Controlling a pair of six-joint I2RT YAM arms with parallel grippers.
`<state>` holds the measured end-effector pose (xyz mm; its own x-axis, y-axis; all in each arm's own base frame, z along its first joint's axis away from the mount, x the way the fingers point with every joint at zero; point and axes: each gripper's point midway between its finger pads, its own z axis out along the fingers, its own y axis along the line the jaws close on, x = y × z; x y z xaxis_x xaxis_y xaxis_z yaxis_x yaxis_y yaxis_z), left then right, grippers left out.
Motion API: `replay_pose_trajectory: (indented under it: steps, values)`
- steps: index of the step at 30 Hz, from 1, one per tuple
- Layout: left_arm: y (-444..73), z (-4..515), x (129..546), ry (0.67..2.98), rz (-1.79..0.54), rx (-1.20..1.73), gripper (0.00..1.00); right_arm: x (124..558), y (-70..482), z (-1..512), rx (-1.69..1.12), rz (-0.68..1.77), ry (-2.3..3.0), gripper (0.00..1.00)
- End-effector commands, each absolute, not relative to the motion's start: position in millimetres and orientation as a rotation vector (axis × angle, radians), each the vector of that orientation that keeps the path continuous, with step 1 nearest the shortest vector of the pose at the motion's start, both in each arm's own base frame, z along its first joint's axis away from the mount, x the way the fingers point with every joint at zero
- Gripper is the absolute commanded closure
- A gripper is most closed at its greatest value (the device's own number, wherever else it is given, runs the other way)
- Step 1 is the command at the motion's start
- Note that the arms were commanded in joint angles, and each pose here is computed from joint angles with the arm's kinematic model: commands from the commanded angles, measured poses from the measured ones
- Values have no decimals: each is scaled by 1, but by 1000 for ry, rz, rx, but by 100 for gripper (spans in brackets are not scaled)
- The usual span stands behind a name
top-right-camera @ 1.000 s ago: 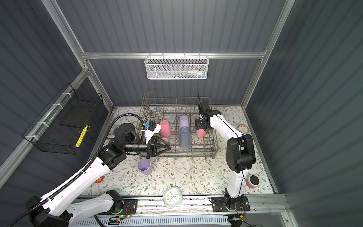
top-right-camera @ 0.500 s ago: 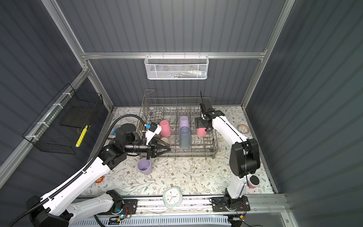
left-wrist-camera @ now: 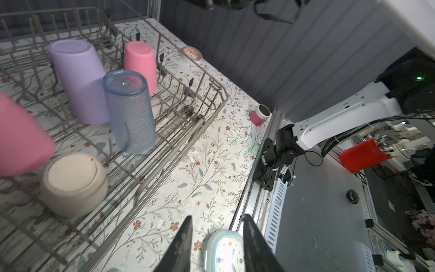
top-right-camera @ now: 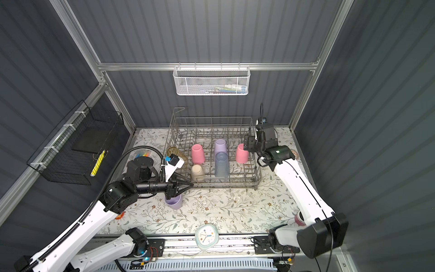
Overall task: Load the cups into the dish rack
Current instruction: 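Open the right gripper and lift away while the left gripper descends to the lilac cup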
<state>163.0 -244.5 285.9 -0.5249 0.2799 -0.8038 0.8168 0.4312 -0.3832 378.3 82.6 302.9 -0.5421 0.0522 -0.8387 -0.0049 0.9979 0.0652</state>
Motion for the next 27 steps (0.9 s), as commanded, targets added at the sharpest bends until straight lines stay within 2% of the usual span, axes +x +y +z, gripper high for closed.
replay_pose_trajectory:
  steps: [1,10,20,27]
  values:
    - [-222,236,163,2260,-901,853,64,371,77,305,58,61,2126,10]
    - [-206,212,167,2414,-822,664,63,359,78,296,60,97,2129,9]
    - [-177,154,162,2636,-669,435,64,357,86,284,37,144,2155,8]
    - [-169,145,164,2644,-617,368,65,353,86,283,35,158,2156,7]
